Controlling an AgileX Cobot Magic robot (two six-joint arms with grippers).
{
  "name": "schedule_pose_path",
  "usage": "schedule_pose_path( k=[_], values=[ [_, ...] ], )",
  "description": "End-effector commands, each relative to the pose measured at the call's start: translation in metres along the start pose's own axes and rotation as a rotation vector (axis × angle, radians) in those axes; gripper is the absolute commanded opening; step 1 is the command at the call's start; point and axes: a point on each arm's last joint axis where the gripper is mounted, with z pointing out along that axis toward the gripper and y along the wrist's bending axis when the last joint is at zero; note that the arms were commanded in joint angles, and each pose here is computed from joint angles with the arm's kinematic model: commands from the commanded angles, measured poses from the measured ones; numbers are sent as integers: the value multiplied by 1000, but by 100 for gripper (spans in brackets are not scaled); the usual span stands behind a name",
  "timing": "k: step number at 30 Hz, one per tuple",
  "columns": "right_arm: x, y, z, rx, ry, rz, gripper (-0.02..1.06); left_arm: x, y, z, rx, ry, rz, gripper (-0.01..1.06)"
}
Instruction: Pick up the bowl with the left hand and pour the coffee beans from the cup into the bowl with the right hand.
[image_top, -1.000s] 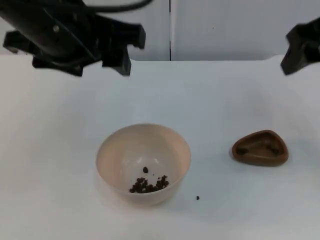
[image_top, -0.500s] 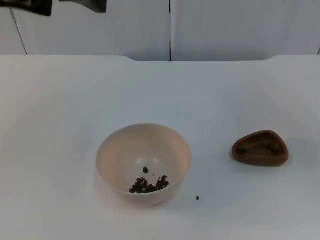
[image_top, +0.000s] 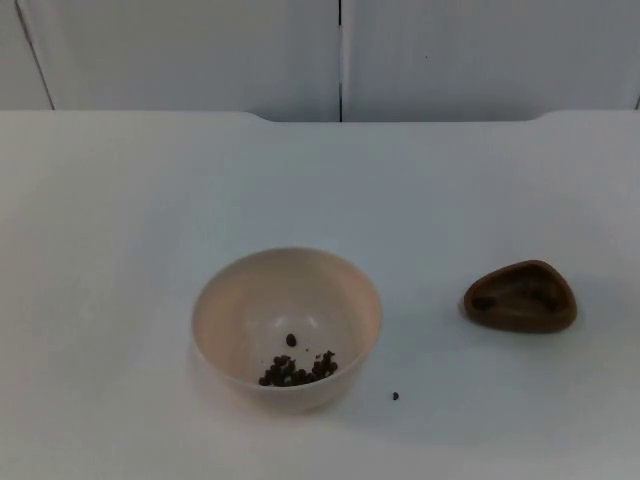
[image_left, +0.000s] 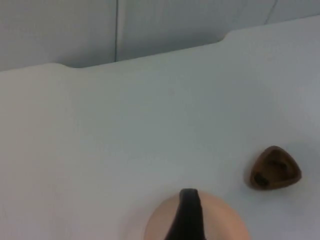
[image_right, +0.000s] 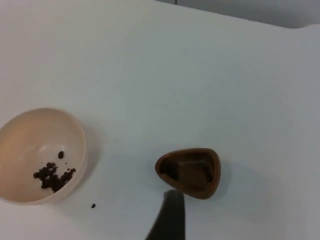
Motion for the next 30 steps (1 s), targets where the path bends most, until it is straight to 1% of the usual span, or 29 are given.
schedule_pose_path(
  k=[1, 2, 4, 7, 8, 13, 14, 18, 19, 21, 25, 26, 30],
  values=[
    [15, 2, -19, -2, -45, -10, 72, 5, -3, -17, 34, 5, 30, 68],
    [15, 2, -19, -2, -45, -10, 72, 5, -3, -17, 34, 5, 30, 68],
    [26, 3, -33, -2, -75, -15, 72, 7, -3, -28, 42, -1, 45, 68],
    [44, 4, -51, -3, -119, -20, 72, 17, -2, -43, 53, -44, 43, 68],
    [44, 4, -51, -3, -119, -20, 72, 17, -2, -43, 53, -44, 43, 68],
    [72, 7, -75, -7, -171, -29, 72, 50, 3, -66, 69, -113, 37, 68],
    [72, 7, -75, -7, -171, -29, 72, 50, 3, -66, 69, -113, 37, 68],
    [93, 9, -89, -10, -196, -37, 72, 78, 8, -85, 76, -145, 42, 68],
    [93, 9, -89, -10, -196, -37, 72, 78, 8, -85, 76, -145, 42, 68],
    [104, 9, -95, -11, -206, -40, 72, 89, 10, -95, 75, -156, 51, 68],
    [123, 11, -107, -14, -231, -49, 72, 109, 14, -118, 74, -217, 72, 68],
    [123, 11, -107, -14, -231, -49, 72, 109, 14, -118, 74, -217, 72, 68],
    [139, 11, -118, -5, -253, -61, 72, 126, 17, -139, 75, -248, 86, 68]
  ],
)
